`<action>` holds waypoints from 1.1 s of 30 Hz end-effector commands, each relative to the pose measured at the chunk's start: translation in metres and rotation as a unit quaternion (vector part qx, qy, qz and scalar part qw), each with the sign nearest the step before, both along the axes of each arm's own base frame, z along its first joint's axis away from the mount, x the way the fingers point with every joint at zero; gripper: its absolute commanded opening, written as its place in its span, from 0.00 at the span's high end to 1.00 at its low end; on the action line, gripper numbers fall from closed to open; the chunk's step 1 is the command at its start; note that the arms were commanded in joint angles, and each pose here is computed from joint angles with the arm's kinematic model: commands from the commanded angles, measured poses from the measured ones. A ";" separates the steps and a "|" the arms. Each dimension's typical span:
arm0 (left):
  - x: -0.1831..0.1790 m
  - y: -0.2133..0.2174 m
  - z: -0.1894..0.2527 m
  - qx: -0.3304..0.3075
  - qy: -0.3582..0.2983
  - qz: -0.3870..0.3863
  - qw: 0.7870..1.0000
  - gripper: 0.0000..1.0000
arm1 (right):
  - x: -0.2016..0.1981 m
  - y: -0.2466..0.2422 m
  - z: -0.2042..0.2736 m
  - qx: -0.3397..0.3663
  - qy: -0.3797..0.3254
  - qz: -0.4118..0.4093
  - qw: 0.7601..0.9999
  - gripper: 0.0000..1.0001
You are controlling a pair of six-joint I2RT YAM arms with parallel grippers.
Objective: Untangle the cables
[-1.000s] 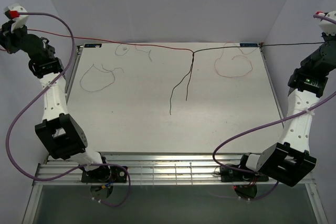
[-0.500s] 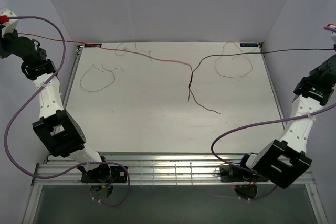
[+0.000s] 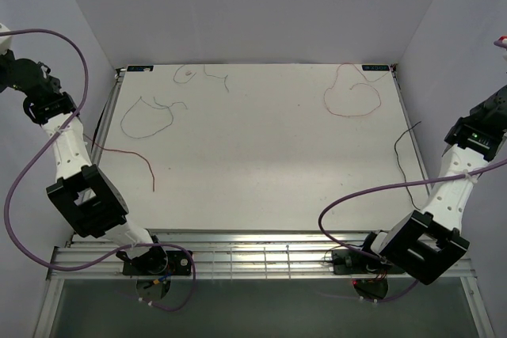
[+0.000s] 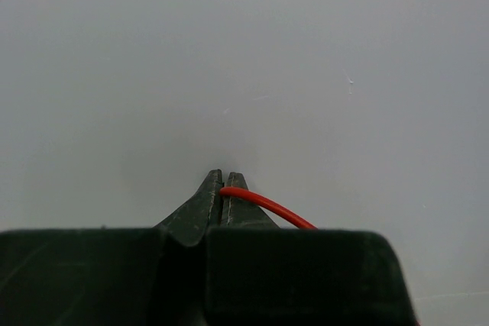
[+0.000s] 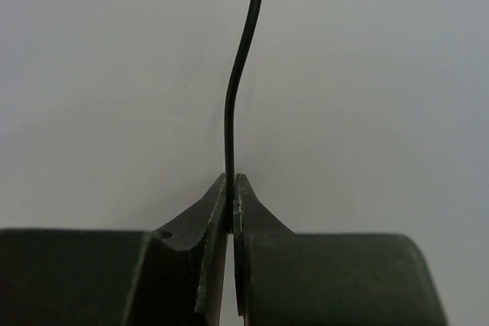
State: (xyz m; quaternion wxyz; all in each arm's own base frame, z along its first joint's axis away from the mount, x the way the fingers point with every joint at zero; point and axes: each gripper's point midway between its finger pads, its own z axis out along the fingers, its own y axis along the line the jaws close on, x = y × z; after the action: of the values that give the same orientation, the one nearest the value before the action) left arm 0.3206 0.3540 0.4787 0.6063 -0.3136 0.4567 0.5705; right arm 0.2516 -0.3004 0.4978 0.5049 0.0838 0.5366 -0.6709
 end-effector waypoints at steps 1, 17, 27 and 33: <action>-0.006 0.004 0.000 -0.018 -0.007 0.002 1.000 1.00 | -0.013 0.008 0.025 -0.012 -0.046 0.012 0.999 0.92; 0.059 -0.092 0.015 -0.001 0.012 -0.121 0.993 1.00 | 0.057 0.054 0.009 0.068 -0.066 0.198 0.976 0.92; 0.071 -0.207 0.108 -0.008 -0.067 -0.235 0.970 1.00 | 0.101 0.194 0.064 0.135 -0.128 0.409 0.893 0.92; 0.090 -0.328 0.150 0.006 -0.079 -0.397 0.914 1.00 | 0.087 0.270 0.114 0.157 -0.138 0.567 0.797 0.92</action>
State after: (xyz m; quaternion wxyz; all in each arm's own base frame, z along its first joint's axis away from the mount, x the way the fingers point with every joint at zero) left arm 0.4143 0.0742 0.6064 0.7943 -0.1879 0.4858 0.3126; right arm 0.3632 -0.0735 0.5644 0.7938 -0.0380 0.5536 -0.2490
